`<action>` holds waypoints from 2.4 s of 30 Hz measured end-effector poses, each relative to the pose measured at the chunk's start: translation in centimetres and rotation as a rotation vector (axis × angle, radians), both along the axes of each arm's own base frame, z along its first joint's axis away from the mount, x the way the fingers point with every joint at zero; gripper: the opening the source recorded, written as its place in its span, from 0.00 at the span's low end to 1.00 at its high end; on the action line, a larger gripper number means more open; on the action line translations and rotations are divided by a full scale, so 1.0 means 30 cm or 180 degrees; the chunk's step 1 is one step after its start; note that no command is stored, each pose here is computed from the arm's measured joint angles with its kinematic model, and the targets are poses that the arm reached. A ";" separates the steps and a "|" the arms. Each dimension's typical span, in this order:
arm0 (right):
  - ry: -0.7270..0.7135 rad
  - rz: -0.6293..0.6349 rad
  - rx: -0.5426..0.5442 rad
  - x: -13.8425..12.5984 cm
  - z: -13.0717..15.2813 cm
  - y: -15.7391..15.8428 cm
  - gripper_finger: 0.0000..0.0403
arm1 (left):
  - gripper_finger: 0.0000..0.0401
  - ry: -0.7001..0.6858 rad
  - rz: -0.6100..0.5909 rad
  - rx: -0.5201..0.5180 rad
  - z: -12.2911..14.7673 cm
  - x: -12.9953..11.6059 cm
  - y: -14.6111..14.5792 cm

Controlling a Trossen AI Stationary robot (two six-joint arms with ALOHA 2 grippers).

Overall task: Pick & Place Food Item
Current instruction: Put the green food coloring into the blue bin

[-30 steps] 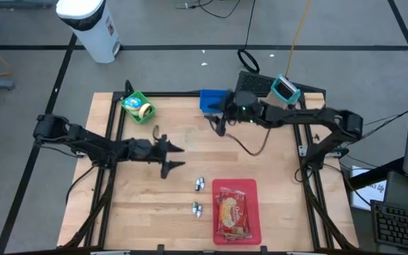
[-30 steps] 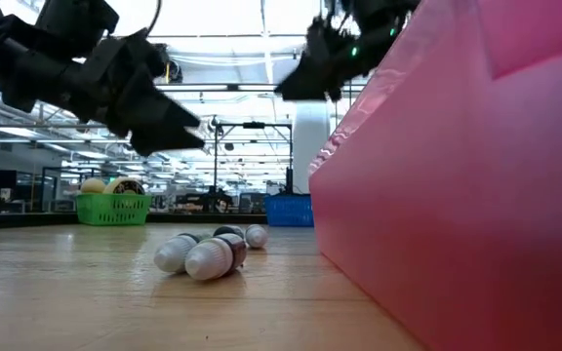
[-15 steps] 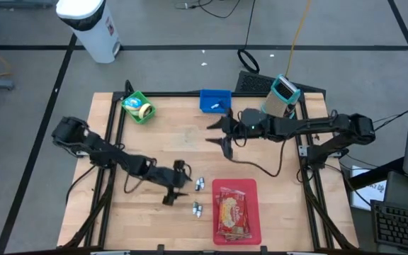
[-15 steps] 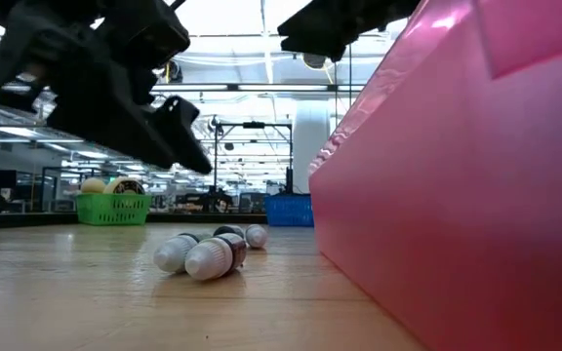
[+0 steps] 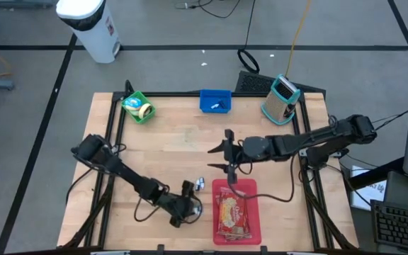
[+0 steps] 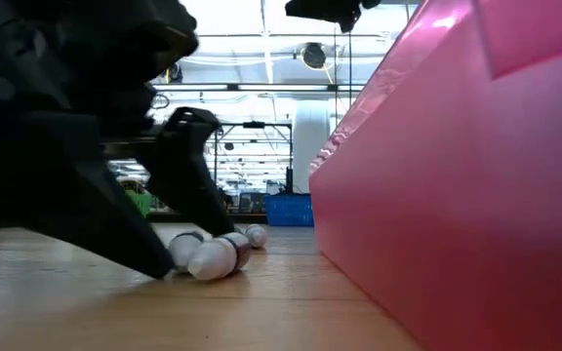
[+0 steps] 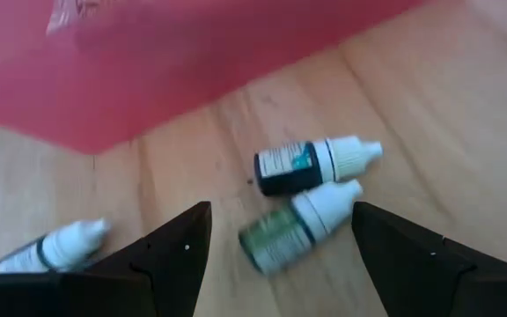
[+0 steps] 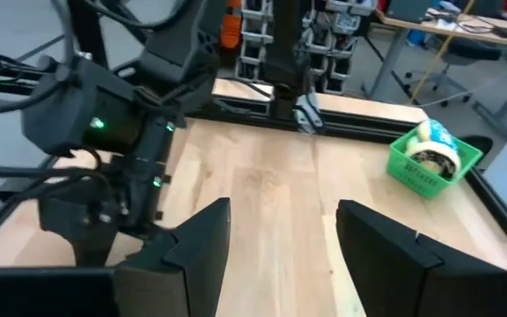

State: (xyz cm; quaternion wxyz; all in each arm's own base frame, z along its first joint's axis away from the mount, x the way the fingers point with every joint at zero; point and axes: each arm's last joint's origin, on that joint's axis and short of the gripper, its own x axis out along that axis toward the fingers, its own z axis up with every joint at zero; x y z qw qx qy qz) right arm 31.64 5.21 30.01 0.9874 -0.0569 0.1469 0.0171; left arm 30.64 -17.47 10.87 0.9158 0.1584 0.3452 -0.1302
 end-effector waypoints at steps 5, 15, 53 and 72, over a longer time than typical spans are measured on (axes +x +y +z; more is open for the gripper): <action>0.0023 0.0063 0.0013 -0.006 -0.002 0.031 0.49 | 0.69 -0.0022 0.0109 -0.0117 -0.009 0.035 -0.002; 0.0163 0.0152 0.0019 -0.018 -0.016 0.063 0.49 | 0.68 0.0383 0.0108 -0.0446 -0.029 0.039 0.033; 0.0354 -0.0602 0.0227 -0.032 -0.150 -0.056 0.49 | 0.19 -0.0325 0.0565 0.2225 0.350 -0.022 0.282; -0.0974 -0.0727 0.1414 -0.030 -0.361 -0.174 0.64 | 0.20 -0.0741 0.0419 0.2791 0.418 0.057 0.411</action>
